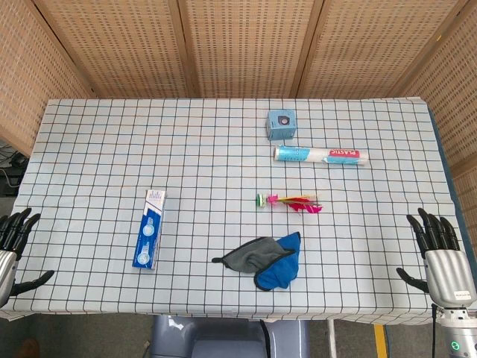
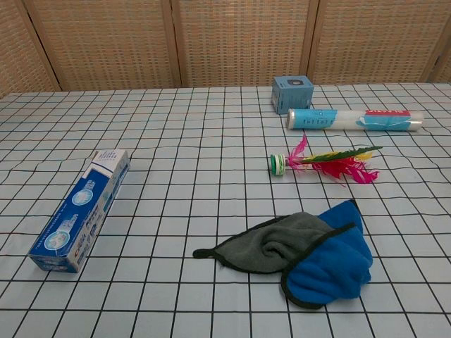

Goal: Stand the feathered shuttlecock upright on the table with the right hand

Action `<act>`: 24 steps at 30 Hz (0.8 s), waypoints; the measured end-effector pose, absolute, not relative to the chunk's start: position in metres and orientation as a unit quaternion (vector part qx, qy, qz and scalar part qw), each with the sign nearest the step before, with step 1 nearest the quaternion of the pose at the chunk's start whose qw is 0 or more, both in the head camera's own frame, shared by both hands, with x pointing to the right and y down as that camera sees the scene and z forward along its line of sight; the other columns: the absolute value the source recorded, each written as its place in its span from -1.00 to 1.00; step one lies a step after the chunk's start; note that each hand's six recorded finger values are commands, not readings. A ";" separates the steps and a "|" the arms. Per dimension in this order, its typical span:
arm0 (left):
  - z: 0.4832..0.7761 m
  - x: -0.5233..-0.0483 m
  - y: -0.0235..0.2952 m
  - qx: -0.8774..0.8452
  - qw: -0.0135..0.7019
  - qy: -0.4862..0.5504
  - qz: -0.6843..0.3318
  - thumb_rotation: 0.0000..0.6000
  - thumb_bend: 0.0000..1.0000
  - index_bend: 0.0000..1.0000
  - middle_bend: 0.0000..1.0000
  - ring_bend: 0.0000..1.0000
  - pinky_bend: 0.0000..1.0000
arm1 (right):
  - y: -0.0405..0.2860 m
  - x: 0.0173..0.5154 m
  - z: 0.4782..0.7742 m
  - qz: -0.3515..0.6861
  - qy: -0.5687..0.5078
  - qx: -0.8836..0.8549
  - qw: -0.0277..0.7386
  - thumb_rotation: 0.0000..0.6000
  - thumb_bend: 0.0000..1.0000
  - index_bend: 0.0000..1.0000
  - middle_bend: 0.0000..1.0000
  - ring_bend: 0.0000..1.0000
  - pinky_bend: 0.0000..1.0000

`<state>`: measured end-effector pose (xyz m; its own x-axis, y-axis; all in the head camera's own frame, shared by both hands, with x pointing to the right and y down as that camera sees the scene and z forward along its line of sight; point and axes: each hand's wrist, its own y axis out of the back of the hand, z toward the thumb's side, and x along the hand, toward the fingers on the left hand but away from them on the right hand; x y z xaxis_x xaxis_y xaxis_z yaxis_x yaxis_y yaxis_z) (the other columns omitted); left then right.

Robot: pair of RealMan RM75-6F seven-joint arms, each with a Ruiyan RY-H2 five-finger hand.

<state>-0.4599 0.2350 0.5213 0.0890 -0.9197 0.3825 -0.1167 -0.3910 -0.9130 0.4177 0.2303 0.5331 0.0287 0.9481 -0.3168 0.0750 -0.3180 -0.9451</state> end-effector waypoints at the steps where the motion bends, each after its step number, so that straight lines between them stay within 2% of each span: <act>1: 0.521 -0.460 0.235 -0.637 0.373 0.407 -0.539 1.00 -1.00 -1.00 -1.00 -1.00 -1.00 | 0.230 0.418 0.533 0.550 -0.428 -0.598 0.396 1.00 -1.00 -0.97 -1.00 -1.00 -1.00; 7: 0.521 -0.461 0.233 -0.633 0.373 0.412 -0.539 1.00 -1.00 -1.00 -1.00 -1.00 -1.00 | 0.224 0.414 0.542 0.553 -0.411 -0.607 0.396 1.00 -1.00 -0.94 -1.00 -1.00 -1.00; 12: 0.526 -0.461 0.230 -0.630 0.372 0.410 -0.545 1.00 -1.00 -1.00 -1.00 -1.00 -1.00 | 0.204 0.402 0.560 0.556 -0.372 -0.629 0.396 1.00 -1.00 -0.86 -1.00 -1.00 -1.00; 18: 0.537 -0.462 0.225 -0.622 0.368 0.405 -0.560 1.00 -1.00 -1.00 -1.00 -1.00 -1.00 | 0.156 0.362 0.581 0.550 -0.305 -0.647 0.430 1.00 -0.97 -0.53 -1.00 -1.00 -1.00; 24: 0.552 -0.462 0.221 -0.617 0.361 0.391 -0.580 1.00 -1.00 -1.00 -1.00 -1.00 -1.00 | 0.118 0.316 0.608 0.540 -0.272 -0.666 0.436 1.00 -0.69 -0.30 -1.00 -1.00 -1.00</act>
<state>-0.4619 0.2207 0.5524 0.0221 -0.9012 0.4328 -0.0642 -0.4333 -0.8990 0.3156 0.1179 0.6084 0.2684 0.8337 -0.4826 -0.1091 -0.4714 -0.8751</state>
